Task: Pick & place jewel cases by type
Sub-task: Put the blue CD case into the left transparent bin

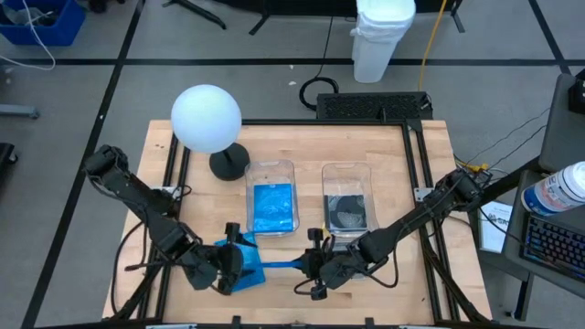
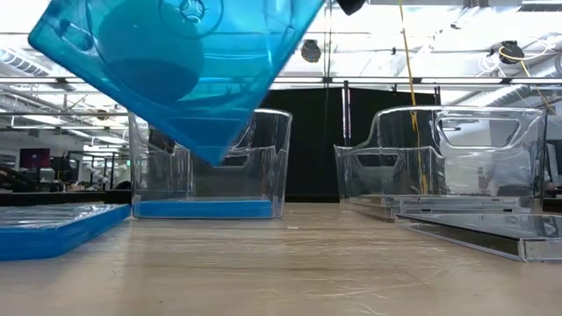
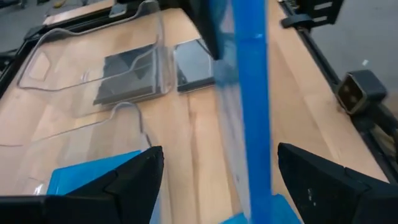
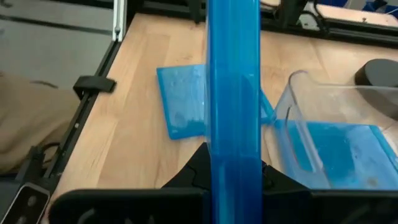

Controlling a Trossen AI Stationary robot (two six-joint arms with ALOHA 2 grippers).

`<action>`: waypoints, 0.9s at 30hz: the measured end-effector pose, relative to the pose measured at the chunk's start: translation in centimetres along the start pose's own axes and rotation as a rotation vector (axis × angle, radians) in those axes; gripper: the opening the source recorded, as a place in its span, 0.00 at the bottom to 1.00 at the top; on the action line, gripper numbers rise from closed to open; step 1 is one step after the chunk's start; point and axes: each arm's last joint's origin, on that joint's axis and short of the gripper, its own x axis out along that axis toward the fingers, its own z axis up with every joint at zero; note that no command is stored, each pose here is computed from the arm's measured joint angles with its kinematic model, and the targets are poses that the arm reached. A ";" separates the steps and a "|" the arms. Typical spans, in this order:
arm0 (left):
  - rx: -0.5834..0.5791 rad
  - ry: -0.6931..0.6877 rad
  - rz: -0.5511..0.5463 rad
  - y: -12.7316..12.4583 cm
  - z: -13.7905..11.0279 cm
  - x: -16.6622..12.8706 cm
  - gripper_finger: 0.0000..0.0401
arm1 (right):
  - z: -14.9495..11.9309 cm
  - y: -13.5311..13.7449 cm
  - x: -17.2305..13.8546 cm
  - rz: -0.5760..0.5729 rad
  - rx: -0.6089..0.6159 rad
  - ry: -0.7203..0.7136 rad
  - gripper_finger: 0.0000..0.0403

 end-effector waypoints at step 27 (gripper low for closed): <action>0.075 -0.023 -0.007 0.9 0.7 0.7 0.07 | 0.9 -0.2 0.1 -0.066 -0.109 -0.094 0.13</action>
